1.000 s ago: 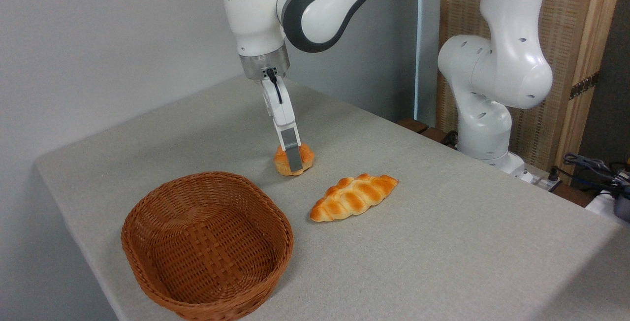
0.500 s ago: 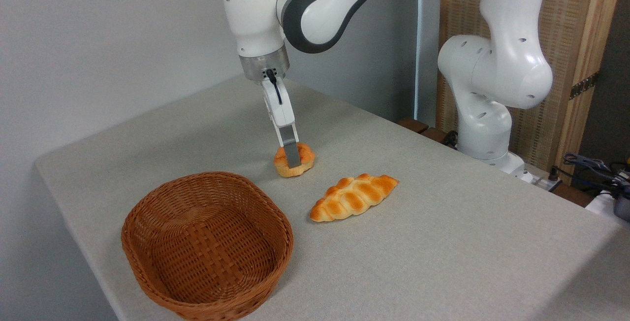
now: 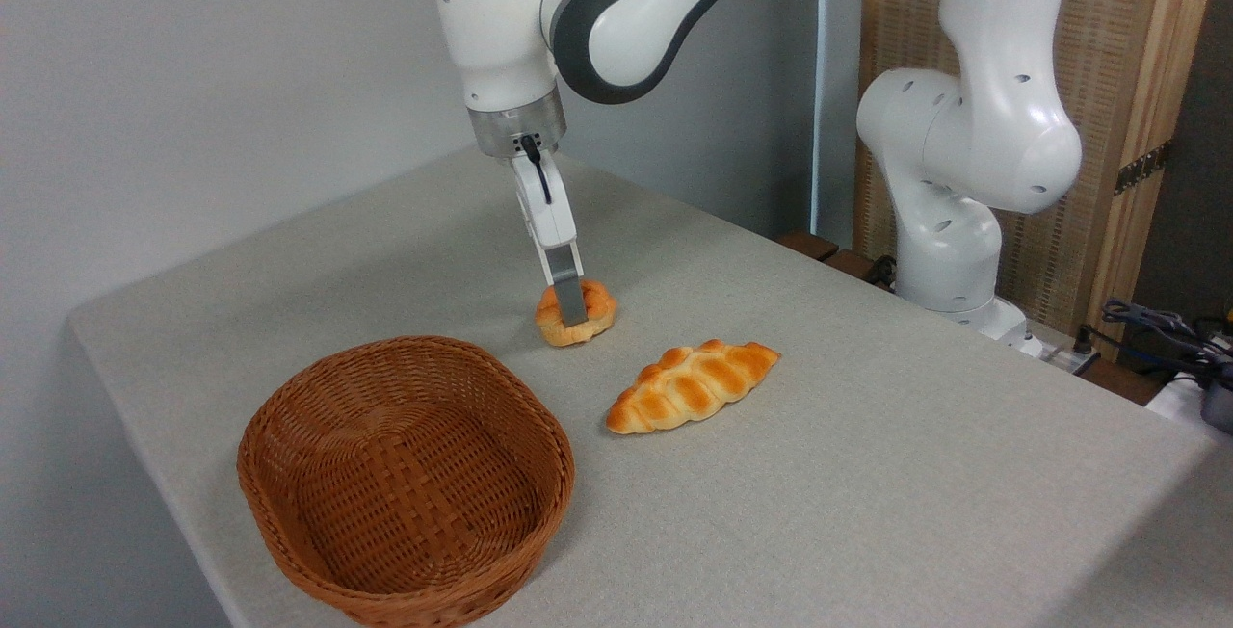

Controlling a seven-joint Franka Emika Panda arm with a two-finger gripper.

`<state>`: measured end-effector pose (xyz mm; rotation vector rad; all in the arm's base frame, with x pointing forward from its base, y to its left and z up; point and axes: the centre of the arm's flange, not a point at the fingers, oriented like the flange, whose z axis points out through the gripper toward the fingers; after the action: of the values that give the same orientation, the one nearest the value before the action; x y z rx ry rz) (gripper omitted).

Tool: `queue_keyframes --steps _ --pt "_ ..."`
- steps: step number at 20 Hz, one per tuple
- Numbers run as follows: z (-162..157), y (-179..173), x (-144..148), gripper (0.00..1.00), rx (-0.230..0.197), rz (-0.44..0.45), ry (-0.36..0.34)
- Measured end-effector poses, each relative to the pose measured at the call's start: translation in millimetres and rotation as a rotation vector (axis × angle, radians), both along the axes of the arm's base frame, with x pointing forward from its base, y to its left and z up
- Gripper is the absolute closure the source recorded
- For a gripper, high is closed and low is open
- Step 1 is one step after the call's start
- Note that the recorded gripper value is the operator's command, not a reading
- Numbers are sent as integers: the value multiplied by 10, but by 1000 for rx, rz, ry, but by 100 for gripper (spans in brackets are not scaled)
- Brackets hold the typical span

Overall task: Put bread into the basket
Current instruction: 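Close the gripper fingers around the round orange bun, then lift the bun and carry it over the wicker basket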

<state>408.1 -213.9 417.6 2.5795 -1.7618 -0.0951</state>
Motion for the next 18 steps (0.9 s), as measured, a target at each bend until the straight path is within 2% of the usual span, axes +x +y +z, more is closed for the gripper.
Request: queue_keyframes --steps 12,18 --pt "161 -21 40 71 -11 -1 -20" --pt "667 232 267 71 -35 58 -10"
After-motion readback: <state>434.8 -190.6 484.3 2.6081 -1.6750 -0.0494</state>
